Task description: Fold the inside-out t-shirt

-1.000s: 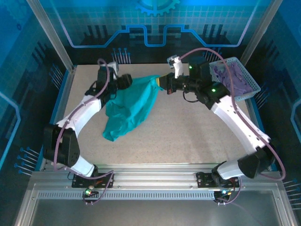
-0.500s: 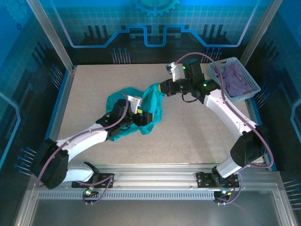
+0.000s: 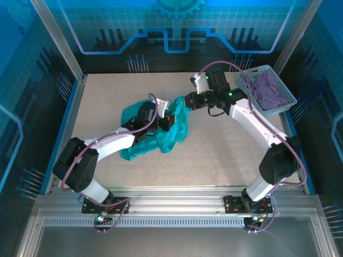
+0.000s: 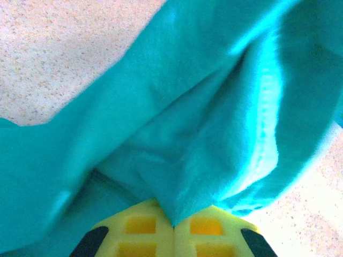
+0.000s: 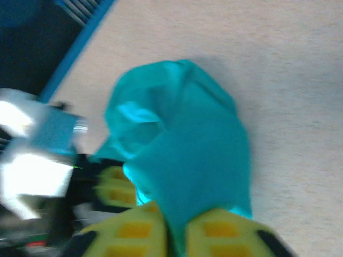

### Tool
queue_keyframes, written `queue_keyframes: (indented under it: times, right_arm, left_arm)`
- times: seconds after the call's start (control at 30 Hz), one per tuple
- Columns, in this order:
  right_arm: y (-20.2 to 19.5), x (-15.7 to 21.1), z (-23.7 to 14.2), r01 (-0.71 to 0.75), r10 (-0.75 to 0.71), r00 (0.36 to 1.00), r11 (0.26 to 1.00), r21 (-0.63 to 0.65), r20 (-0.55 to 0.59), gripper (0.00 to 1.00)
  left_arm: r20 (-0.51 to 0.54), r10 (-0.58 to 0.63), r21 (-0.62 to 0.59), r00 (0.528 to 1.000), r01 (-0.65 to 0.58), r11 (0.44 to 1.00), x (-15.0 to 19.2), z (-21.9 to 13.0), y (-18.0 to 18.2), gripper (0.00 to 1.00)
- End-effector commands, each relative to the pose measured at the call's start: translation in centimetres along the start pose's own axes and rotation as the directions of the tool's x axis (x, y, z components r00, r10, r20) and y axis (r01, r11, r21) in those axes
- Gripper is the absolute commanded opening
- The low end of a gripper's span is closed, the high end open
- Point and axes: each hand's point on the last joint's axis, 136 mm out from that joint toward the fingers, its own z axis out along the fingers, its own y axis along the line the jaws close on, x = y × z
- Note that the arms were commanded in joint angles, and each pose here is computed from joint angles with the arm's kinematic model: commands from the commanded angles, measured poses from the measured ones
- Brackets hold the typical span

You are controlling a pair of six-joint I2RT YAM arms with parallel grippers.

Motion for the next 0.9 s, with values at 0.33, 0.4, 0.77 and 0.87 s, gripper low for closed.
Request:
queue_keyframes:
  times: [0.33,0.4,0.77,0.87]
  right_arm:
    - [-4.3,10.5,4.5,0.118,-0.076,0.985,0.95,0.289,-0.153,0.71]
    - [-5.9,12.5,5.5,0.105,-0.044,0.982,0.936,0.336,-0.184,0.71]
    - [-7.6,17.0,6.7,-0.004,0.063,0.979,0.958,0.288,-0.195,0.68]
    - [-8.2,16.2,8.4,-0.089,0.132,0.979,0.963,0.254,-0.157,0.65]
  left_arm:
    - [0.018,-0.201,0.129,0.98,0.197,0.972,-1.0,-2.7,0.6,0.0]
    - [0.019,-0.194,0.128,0.981,0.19,0.973,-1.2,-2.8,0.6,0.0]
    - [0.036,-0.23,0.133,0.972,0.223,0.966,-3.1,-4.2,-0.3,0.0]
    - [0.034,-0.224,0.133,0.974,0.217,0.967,-3.8,-4.5,-0.7,0.0]
